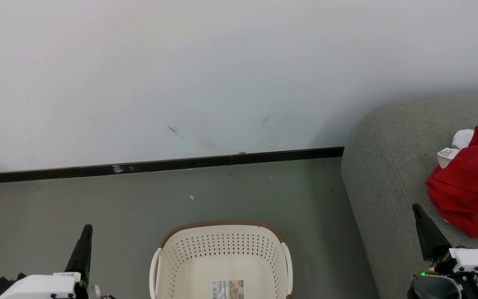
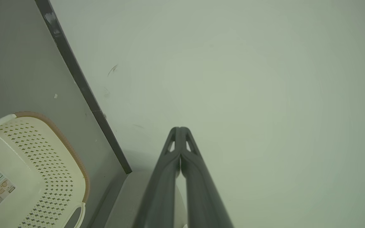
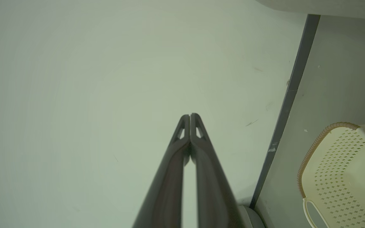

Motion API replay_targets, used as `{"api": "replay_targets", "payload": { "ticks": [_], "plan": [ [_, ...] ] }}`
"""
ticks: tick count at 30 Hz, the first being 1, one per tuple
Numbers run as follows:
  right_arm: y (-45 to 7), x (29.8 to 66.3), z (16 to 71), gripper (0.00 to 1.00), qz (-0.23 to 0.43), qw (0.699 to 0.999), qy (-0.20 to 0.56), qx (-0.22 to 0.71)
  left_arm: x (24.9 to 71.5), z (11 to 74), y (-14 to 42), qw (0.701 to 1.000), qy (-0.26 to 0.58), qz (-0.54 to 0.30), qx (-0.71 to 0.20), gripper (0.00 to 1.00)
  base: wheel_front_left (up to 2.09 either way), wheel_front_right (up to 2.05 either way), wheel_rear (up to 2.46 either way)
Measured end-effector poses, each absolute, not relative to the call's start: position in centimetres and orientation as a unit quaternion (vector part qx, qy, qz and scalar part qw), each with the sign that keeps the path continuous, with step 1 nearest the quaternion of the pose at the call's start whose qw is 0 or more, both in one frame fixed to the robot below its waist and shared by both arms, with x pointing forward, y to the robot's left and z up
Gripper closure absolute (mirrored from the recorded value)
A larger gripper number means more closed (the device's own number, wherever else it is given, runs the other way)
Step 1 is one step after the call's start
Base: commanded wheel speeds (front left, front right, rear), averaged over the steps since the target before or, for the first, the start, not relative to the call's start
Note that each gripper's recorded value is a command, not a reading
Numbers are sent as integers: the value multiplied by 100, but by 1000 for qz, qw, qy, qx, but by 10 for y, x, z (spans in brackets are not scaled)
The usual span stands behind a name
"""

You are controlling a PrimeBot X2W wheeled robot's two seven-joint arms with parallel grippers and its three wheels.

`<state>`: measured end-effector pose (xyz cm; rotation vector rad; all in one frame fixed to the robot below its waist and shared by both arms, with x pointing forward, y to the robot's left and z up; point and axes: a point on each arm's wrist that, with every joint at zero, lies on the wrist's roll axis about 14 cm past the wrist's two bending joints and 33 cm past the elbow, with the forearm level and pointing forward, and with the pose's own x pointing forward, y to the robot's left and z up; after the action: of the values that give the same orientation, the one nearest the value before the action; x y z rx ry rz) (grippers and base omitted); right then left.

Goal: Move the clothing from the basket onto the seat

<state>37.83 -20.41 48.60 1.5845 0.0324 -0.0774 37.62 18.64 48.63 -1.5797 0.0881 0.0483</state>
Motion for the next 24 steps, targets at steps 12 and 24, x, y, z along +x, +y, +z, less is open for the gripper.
{"api": "replay_targets", "payload": {
  "ticks": [12, 24],
  "plan": [
    [-204, 378, 486, 100, -35, 702, 15, 712, 376, 486, 186, 703, 40, 22, -710, 100, 0, 0, 0],
    [-204, 378, 486, 100, -35, 702, 15, 712, 376, 486, 186, 703, 40, 23, -710, 100, 0, 0, 0]
  ]
}}
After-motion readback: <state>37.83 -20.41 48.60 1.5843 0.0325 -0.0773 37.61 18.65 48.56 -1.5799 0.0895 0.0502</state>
